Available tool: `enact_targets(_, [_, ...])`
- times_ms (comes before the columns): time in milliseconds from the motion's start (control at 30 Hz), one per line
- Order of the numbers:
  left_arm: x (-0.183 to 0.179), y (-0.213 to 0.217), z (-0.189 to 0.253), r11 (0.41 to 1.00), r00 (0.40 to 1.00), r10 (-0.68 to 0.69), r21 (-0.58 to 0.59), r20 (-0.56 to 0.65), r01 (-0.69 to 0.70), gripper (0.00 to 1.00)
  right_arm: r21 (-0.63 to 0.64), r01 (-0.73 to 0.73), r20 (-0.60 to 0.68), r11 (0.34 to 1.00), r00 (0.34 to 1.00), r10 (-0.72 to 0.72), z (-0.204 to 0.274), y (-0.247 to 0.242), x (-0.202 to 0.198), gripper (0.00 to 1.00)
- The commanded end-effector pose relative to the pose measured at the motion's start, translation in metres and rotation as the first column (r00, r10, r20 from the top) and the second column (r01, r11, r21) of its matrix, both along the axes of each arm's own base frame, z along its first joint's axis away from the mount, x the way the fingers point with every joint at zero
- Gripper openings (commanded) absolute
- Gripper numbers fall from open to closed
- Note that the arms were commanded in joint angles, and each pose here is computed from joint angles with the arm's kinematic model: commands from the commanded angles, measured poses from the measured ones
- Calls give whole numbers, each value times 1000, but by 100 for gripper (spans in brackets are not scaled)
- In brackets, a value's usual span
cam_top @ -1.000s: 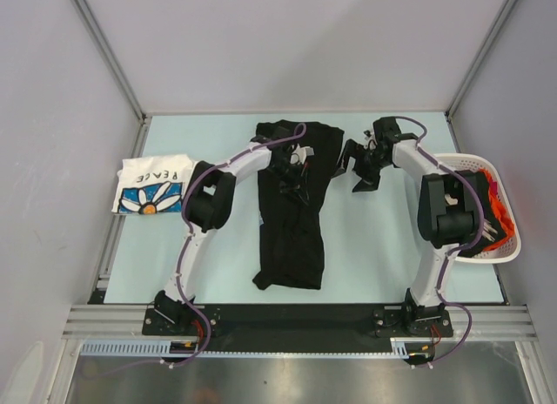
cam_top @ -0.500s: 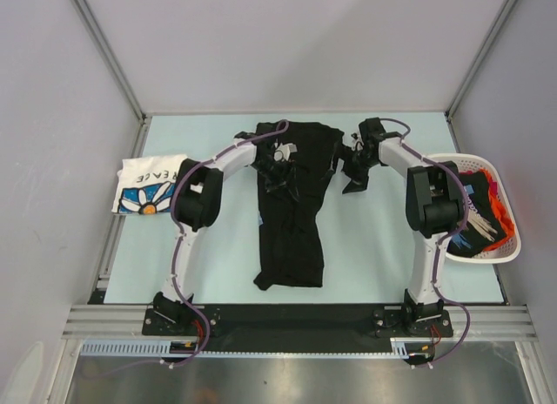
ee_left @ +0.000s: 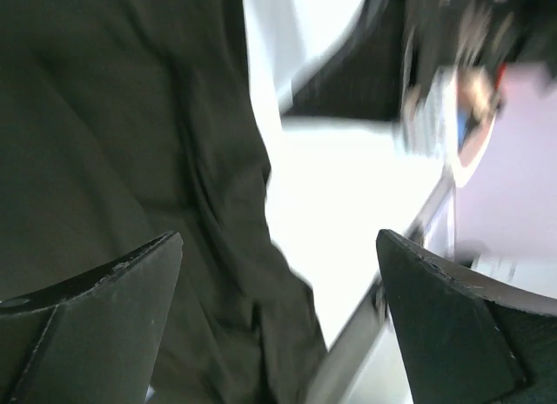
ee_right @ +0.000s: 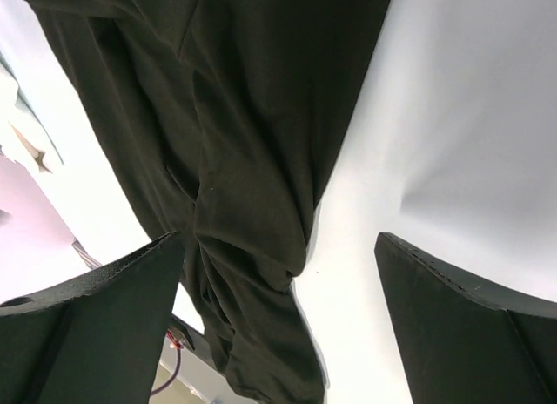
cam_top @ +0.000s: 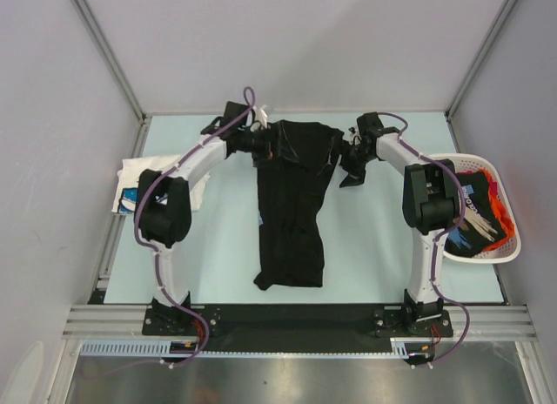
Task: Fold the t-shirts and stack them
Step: Fold the tshirt
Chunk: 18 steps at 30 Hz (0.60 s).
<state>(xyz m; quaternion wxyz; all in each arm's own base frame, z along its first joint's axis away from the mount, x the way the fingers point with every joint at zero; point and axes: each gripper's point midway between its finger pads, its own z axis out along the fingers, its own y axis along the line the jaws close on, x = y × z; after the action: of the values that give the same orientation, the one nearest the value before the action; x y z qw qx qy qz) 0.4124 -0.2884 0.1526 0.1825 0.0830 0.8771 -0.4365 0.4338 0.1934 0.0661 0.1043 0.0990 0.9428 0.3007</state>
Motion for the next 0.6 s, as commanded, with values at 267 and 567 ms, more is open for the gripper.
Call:
enact_targets(267, [137, 4, 9, 958, 971, 240, -162, -3, -238, 100, -3, 0, 11, 1000, 1000, 0, 5, -18, 8, 97])
enact_targets(567, [167, 0, -10, 952, 963, 268, -163, 35, -259, 100, -1, 5, 6, 1000, 1000, -5, 5, -30, 7, 97])
